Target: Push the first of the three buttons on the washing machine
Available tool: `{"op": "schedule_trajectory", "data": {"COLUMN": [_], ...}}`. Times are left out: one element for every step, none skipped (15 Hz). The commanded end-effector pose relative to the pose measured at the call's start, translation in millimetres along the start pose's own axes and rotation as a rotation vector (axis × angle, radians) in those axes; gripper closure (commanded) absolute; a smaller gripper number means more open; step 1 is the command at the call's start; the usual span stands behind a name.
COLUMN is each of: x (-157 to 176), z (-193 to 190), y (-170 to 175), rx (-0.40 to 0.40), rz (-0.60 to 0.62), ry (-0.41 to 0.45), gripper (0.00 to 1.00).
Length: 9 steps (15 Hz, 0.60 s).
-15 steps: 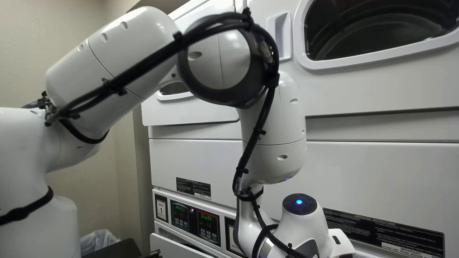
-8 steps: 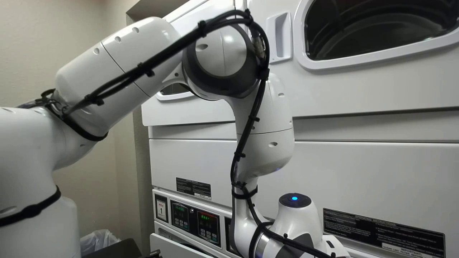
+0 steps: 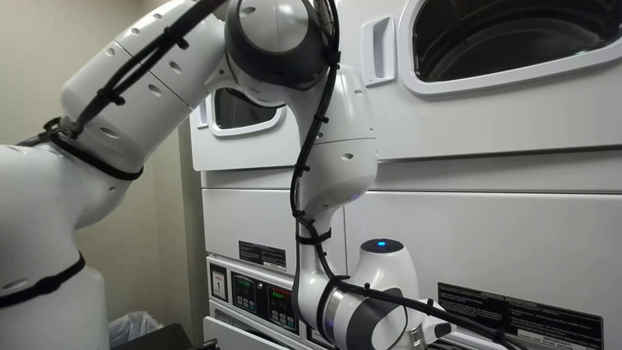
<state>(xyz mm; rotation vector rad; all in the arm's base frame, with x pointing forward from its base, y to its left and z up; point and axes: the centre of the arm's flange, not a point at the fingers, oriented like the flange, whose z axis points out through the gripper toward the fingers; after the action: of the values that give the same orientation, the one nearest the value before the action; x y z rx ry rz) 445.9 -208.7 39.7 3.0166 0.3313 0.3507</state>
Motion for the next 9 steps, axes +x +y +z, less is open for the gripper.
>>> {"op": "schedule_trajectory", "data": {"x": [-3.6, -2.7, -1.8, 0.1, 2.7, 5.5, 8.0, 11.2, 13.4], "z": [-45.0, -49.9, -57.4, -61.7, -69.0, -70.5, -72.9, -75.2, -76.6], "y": [-9.9, -10.4, -14.3, -14.4, -19.4, -19.2, -20.5, -22.6, -25.8], "rx": [-0.021, -0.028, -0.042, -0.046, -0.057, -0.062, -0.061, -0.063, -0.066], "rz": [-0.038, -0.044, -0.049, -0.054, -0.056, -0.057, -0.063, -0.065, -0.071], "ry": [-0.042, -0.047, -0.050, -0.053, -0.060, -0.063, -0.071, -0.078, -0.083], "gripper": [1.00, 1.00, 1.00, 1.00, 1.00, 1.00, 1.00, 1.00, 1.00]}}
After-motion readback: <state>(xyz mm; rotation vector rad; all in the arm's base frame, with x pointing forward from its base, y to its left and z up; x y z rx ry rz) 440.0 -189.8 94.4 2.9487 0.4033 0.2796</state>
